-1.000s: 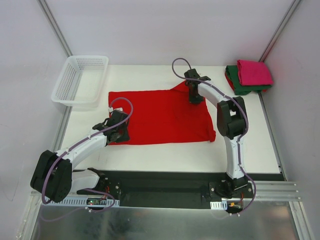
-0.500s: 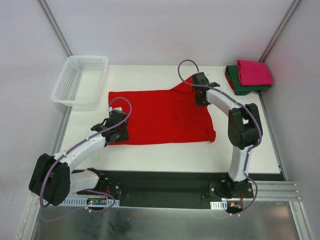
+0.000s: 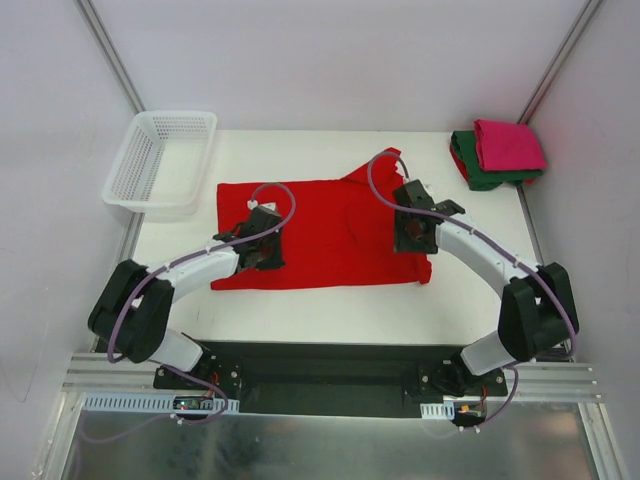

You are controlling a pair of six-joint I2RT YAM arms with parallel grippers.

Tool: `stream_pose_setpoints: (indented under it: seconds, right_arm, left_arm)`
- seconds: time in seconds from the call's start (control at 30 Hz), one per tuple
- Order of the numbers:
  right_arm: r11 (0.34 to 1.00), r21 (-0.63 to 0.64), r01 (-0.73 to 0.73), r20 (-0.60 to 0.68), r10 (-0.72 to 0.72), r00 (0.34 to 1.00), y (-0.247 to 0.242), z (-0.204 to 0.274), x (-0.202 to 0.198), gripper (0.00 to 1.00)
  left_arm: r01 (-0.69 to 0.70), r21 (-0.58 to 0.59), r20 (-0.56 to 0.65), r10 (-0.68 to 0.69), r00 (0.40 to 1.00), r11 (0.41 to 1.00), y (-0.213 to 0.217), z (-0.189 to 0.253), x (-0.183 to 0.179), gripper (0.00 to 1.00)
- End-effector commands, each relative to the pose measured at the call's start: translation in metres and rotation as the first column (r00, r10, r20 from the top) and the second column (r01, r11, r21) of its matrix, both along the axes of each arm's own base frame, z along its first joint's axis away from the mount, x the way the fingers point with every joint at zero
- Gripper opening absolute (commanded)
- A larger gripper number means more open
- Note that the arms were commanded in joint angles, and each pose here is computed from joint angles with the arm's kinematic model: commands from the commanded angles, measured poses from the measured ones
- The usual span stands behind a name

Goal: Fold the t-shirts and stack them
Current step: Fold the flattened tshirt in 1/3 of the way

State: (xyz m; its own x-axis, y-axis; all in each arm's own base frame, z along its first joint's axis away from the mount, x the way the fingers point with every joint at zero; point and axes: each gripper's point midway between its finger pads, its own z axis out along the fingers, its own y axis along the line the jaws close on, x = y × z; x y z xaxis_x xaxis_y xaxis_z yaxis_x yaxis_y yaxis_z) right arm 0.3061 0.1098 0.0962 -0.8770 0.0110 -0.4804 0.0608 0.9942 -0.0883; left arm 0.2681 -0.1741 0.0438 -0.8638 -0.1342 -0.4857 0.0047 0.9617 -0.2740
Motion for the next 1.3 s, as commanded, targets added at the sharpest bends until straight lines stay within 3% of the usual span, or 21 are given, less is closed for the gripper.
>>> stream_pose_setpoints:
  seconds: [0.0,0.27,0.9,1.0,1.13,1.27]
  right_arm:
    - [1.000,0.027,0.011,-0.033,-0.010,0.999,0.001,0.002,-0.041,0.57]
    - [0.999,-0.023,0.046,-0.034,-0.047,0.998,-0.017,-0.011,-0.062,0.58]
    - [0.983,-0.162,0.085,-0.132,-0.107,0.986,-0.034,-0.045,-0.069,0.55]
    - [0.980,-0.177,0.087,-0.134,-0.112,0.985,-0.037,-0.047,-0.070,0.46]
    - [0.972,-0.210,0.104,-0.126,-0.133,0.983,-0.043,-0.046,-0.071,0.19]
    - [0.961,-0.249,0.121,-0.122,-0.155,0.980,-0.051,-0.044,-0.072,0.09]
  left_arm:
    - [0.086,-0.073,0.074,-0.081,0.994,0.994,-0.045,0.014,0.029,0.00]
    - [0.149,-0.108,0.062,-0.143,0.988,0.983,-0.080,0.010,0.044,0.00]
    - [0.133,-0.074,0.005,-0.133,0.991,0.988,-0.071,-0.017,0.034,0.00]
    - [0.127,-0.067,-0.001,-0.128,0.992,0.990,-0.068,-0.020,0.031,0.00]
    - [0.127,-0.054,-0.010,-0.128,0.992,0.990,-0.065,-0.024,0.027,0.00]
    - [0.119,-0.035,-0.015,-0.120,0.993,0.992,-0.059,-0.029,0.025,0.00]
